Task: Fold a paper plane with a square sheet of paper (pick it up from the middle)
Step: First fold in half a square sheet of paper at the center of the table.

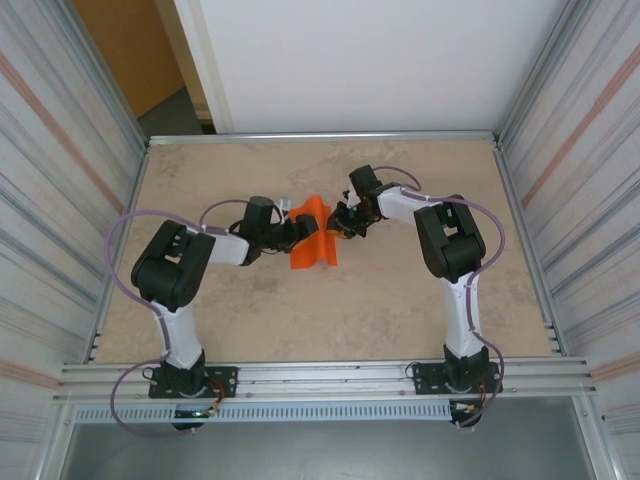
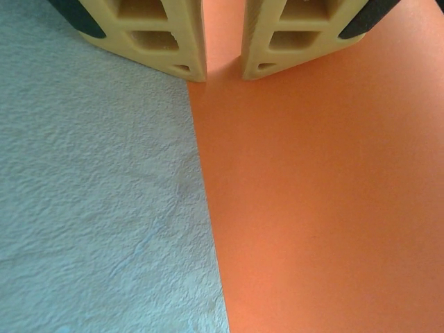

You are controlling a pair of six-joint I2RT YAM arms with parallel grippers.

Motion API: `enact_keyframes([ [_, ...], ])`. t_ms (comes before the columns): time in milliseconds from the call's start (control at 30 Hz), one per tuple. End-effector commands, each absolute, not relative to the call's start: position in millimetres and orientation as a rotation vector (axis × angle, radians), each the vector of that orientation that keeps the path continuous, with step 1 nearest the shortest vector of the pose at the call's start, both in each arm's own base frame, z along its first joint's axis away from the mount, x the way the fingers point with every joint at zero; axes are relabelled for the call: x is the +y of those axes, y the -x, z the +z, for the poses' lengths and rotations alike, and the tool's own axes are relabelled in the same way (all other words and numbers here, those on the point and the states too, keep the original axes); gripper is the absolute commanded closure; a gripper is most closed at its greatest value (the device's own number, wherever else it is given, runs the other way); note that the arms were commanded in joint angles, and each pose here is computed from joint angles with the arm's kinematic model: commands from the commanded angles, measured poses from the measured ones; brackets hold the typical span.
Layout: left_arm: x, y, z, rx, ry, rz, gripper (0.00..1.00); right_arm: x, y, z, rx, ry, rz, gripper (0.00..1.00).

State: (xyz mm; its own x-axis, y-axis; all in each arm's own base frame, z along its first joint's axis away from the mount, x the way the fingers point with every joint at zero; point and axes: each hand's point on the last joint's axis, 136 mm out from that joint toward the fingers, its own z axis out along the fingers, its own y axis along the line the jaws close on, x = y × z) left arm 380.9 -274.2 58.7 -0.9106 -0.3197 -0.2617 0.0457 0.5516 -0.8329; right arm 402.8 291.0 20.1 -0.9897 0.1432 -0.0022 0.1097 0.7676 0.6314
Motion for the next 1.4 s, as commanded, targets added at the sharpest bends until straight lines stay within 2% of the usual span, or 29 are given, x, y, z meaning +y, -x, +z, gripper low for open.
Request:
enact_keyframes([
  [0,-269,-375,56,2.464,0.206,-1.241,0.26,287,-387,-7,3.004,-0.286,1.005,0.79],
  [300,-265,-372,41,2.580,0.238,-1.163,0.27,311,-384,7,2.978,-0.216,1.133,0.79],
  [667,-257,-371,34,2.673,0.236,-1.054,0.47,303,-388,19,2.946,-0.236,1.144,0.78],
  [867,-254,-378,55,2.616,0.198,-1.097,0.62,276,-402,58,2.797,-0.292,1.167,0.67],
  [1000,-254,-383,87,2.529,0.129,-1.164,0.73,251,-410,93,2.652,-0.319,1.220,0.53],
  [1133,-257,-382,125,2.444,0.051,-1.256,0.78,236,-409,123,2.542,-0.291,1.278,0.43],
  [1367,-275,-371,190,2.320,-0.074,-1.525,0.79,245,-396,170,2.412,-0.114,1.443,0.23],
])
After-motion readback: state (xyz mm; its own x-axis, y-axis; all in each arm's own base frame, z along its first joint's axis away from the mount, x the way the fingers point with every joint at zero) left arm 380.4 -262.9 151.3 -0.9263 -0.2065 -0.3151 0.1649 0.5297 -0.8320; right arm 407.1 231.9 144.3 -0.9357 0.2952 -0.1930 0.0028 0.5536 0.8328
